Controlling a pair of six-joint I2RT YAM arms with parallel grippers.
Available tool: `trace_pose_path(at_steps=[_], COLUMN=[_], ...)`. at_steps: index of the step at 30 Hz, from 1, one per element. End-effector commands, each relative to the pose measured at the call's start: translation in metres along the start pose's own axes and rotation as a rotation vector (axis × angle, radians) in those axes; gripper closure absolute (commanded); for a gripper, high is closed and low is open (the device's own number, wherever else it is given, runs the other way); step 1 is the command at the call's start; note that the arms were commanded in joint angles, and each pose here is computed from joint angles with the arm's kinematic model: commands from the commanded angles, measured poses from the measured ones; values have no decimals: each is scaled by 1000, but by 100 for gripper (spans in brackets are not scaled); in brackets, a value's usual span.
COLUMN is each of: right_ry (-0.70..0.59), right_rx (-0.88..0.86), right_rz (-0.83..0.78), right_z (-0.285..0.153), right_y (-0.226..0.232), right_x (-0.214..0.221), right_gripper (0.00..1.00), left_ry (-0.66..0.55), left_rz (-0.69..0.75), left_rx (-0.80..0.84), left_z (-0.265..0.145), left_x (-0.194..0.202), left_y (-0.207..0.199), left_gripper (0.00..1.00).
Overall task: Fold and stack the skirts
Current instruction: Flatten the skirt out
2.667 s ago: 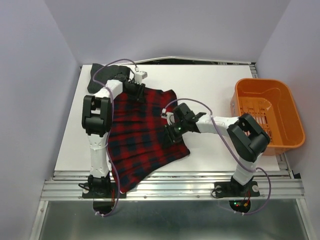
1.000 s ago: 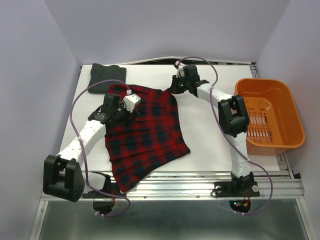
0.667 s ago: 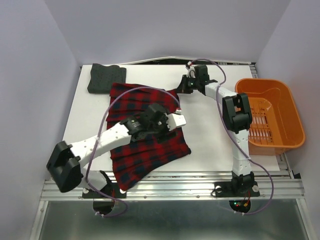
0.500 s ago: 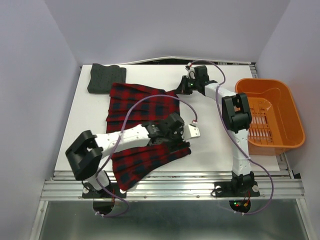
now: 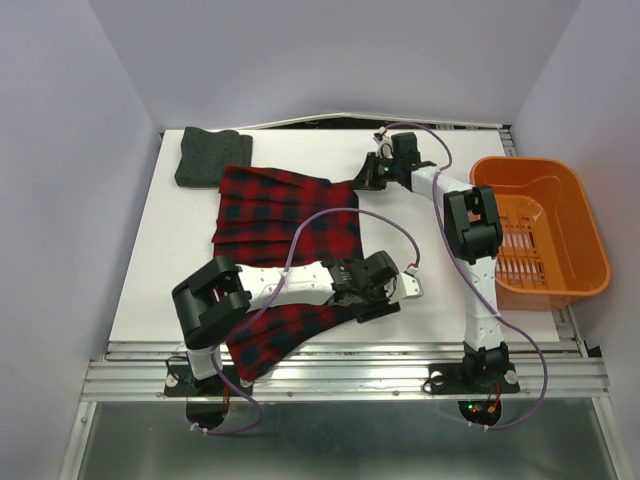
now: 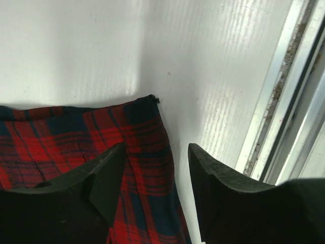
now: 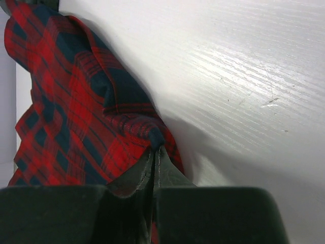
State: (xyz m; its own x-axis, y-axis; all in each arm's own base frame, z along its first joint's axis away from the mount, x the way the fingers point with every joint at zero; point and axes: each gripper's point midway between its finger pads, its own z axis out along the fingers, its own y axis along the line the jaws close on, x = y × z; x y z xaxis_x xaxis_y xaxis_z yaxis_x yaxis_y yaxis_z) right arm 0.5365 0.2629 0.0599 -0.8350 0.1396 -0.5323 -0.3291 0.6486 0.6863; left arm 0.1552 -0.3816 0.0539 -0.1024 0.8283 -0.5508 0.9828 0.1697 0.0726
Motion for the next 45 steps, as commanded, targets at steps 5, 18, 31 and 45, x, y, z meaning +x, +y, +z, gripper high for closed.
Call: trace_pose_path(at_steps=[5, 18, 31, 45], right_ry=[-23, -107, -77, -124], right_rx=[-50, 26, 147, 359], right_rz=[-20, -18, -98, -273], right_z=[1, -11, -15, -54], right_y=[13, -27, -51, -57], right_x=[-16, -50, -44, -79], right_gripper=[99, 99, 99, 55], left_ry=[7, 59, -17, -192], left_rz=[-34, 158, 94, -371], left_rx=[-60, 5, -42, -218], left_z=[11, 11, -27, -144], left_x=[-13, 4, -13, 61], left_y=[14, -41, -16, 153], left_gripper=[42, 100, 38, 31])
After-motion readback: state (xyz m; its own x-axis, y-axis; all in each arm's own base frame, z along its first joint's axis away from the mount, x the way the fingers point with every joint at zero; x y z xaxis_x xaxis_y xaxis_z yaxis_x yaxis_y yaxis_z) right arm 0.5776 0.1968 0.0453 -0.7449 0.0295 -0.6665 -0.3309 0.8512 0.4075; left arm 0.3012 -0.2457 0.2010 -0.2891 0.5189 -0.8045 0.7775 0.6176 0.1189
